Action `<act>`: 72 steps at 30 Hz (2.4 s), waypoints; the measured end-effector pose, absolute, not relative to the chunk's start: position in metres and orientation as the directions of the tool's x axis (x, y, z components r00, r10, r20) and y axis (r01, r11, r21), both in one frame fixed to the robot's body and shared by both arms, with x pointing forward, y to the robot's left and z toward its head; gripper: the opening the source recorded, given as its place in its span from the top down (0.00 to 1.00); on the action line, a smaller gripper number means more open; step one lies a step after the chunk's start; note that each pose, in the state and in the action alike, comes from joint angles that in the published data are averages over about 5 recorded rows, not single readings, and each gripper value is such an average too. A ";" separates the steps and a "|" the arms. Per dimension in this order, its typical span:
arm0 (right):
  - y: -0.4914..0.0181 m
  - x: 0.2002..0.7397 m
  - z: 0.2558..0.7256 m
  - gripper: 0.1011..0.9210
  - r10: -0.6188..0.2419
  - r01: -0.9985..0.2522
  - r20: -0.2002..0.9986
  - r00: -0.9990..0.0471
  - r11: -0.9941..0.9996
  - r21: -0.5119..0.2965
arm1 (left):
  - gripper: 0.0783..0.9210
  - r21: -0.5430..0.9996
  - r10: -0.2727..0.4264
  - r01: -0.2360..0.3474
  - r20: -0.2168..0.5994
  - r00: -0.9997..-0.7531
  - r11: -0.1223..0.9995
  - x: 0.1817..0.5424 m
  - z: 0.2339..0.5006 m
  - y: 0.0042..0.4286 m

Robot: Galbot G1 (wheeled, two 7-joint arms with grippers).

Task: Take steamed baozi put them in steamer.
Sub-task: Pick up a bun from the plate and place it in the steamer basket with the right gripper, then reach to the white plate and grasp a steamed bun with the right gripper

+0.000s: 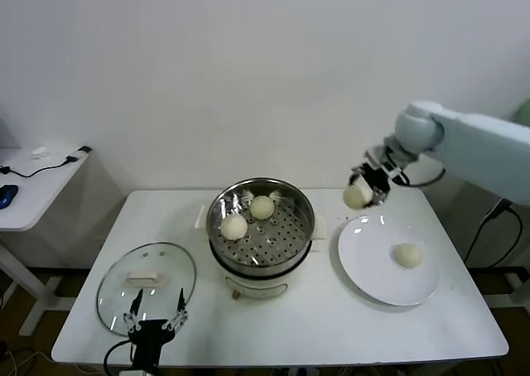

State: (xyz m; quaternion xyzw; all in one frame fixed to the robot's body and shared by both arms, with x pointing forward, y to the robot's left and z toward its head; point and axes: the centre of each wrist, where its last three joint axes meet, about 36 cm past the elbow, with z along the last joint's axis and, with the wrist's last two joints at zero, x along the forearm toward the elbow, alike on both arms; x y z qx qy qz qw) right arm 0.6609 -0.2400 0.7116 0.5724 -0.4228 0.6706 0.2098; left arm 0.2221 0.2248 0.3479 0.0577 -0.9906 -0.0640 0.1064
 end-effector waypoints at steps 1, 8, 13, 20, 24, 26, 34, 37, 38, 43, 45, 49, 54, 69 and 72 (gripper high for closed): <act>-0.224 0.658 0.719 0.25 -0.211 -0.733 0.944 -0.256 -0.594 -0.331 | 0.12 0.140 -0.129 -0.101 0.203 -0.971 0.985 0.222 0.348 0.225; -0.129 0.629 0.729 0.27 -0.212 -0.499 0.956 -0.201 -0.818 -0.287 | 0.12 0.148 -0.136 -0.107 0.200 -0.970 0.983 0.219 0.351 0.228; -0.082 0.613 0.706 0.28 -0.173 -0.348 0.973 -0.153 -0.912 -0.217 | 0.12 0.148 -0.138 -0.109 0.199 -0.970 0.983 0.219 0.351 0.229; -0.039 0.599 0.664 0.29 -0.111 -0.201 0.989 -0.094 -0.971 -0.128 | 0.12 0.149 -0.142 -0.113 0.201 -0.969 0.982 0.219 0.350 0.229; -0.024 0.596 0.642 0.29 -0.089 -0.153 0.994 -0.071 -0.983 -0.099 | 0.12 0.151 -0.146 -0.117 0.204 -0.968 0.982 0.219 0.349 0.231; -0.018 0.595 0.633 0.29 -0.082 -0.134 0.995 -0.062 -0.987 -0.089 | 0.12 0.151 -0.147 -0.117 0.205 -0.968 0.982 0.219 0.348 0.231; -0.001 0.597 0.603 0.29 -0.072 -0.092 0.997 -0.035 -0.993 -0.075 | 0.12 0.150 -0.147 -0.117 0.208 -0.967 0.982 0.219 0.347 0.231; 0.003 0.598 0.596 0.27 -0.074 -0.081 0.997 -0.031 -0.994 -0.076 | 0.12 0.150 -0.148 -0.118 0.208 -0.967 0.982 0.218 0.347 0.231; 0.004 0.599 0.594 0.25 -0.075 -0.078 0.997 -0.031 -0.994 -0.077 | 0.12 0.151 -0.148 -0.118 0.208 -0.967 0.982 0.218 0.347 0.231; 0.006 0.601 0.594 0.14 -0.085 -0.063 0.996 -0.027 -0.994 -0.086 | 0.12 0.151 -0.149 -0.119 0.208 -0.967 0.981 0.217 0.347 0.231; 0.005 0.602 0.598 0.12 -0.089 -0.057 0.996 -0.027 -0.994 -0.091 | 0.12 0.151 -0.150 -0.119 0.207 -0.967 0.981 0.217 0.347 0.231; 0.000 0.607 0.613 0.12 -0.094 -0.054 0.995 -0.033 -0.994 -0.095 | 0.12 0.152 -0.149 -0.119 0.206 -0.967 0.981 0.216 0.348 0.230; -0.025 0.621 0.643 0.12 -0.099 -0.104 0.993 -0.059 -0.989 -0.105 | 0.12 0.152 -0.145 -0.115 0.202 -0.969 0.982 0.216 0.349 0.228; -0.255 0.693 0.718 0.12 -0.146 -0.757 0.976 -0.164 -0.615 -0.219 | 0.12 0.143 -0.141 -0.115 0.186 -0.972 0.983 0.221 0.352 0.228; -0.304 0.693 0.709 0.12 -0.143 -0.841 0.976 -0.167 -0.496 -0.217 | 0.12 0.142 -0.143 -0.117 0.188 -0.972 0.983 0.222 0.351 0.228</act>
